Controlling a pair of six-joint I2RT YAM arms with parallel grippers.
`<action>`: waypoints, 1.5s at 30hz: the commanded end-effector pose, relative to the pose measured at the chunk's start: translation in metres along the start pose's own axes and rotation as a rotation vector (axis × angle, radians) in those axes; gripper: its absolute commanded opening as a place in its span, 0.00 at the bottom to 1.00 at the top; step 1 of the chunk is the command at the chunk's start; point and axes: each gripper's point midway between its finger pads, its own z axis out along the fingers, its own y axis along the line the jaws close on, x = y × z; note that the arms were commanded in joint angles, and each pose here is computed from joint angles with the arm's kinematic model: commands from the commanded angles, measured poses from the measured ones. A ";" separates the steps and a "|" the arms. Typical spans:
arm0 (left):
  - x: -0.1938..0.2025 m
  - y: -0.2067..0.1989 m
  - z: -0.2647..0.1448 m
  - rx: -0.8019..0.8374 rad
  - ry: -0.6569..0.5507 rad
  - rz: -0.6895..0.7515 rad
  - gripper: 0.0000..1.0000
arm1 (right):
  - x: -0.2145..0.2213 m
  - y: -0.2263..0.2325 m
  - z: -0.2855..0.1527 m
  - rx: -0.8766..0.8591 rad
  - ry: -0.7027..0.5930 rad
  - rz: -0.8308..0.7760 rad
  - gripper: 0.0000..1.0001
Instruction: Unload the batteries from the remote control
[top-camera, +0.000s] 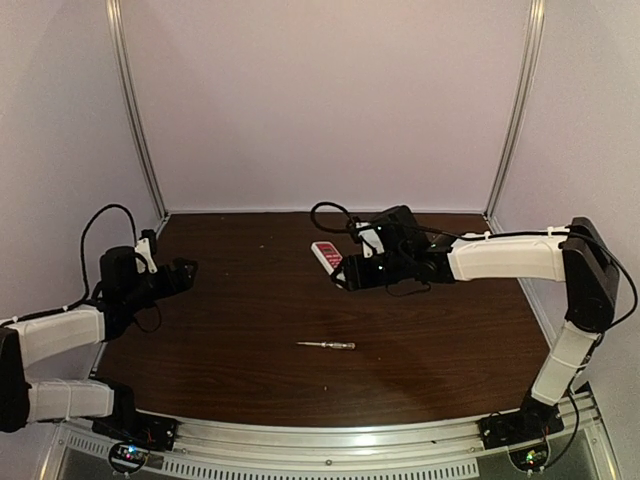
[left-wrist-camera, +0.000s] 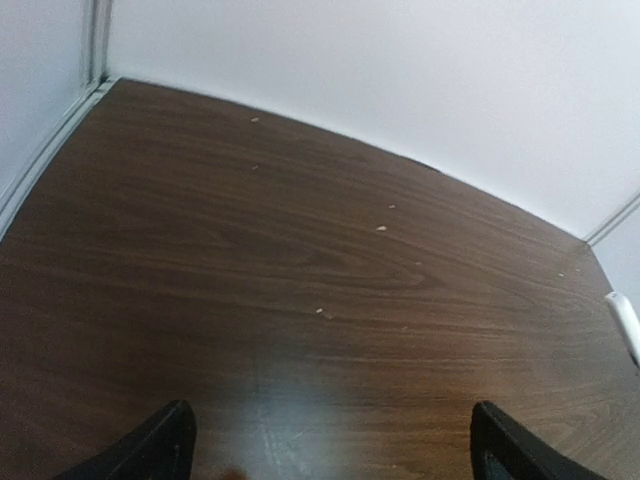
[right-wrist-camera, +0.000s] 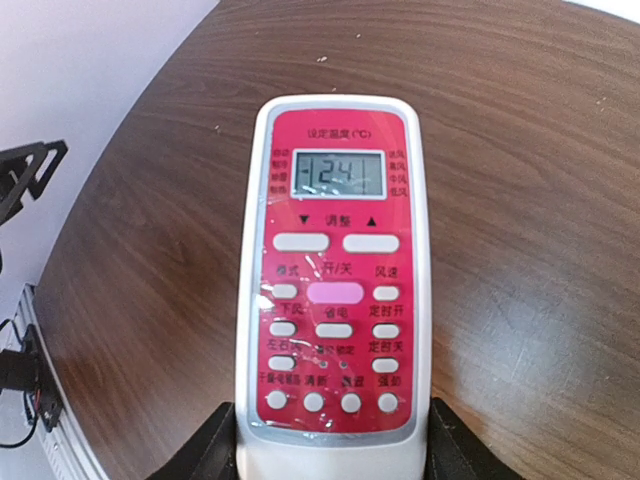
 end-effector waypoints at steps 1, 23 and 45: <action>-0.036 -0.059 -0.002 0.288 -0.098 0.133 0.97 | 0.004 0.027 -0.022 -0.183 0.010 -0.004 0.41; 0.022 -0.217 -0.027 1.195 -0.133 0.642 0.89 | 0.036 0.088 -0.097 -0.566 0.149 0.082 0.41; 0.044 -0.253 -0.063 1.676 -0.216 0.790 0.78 | 0.064 0.107 -0.111 -0.687 0.330 0.151 0.40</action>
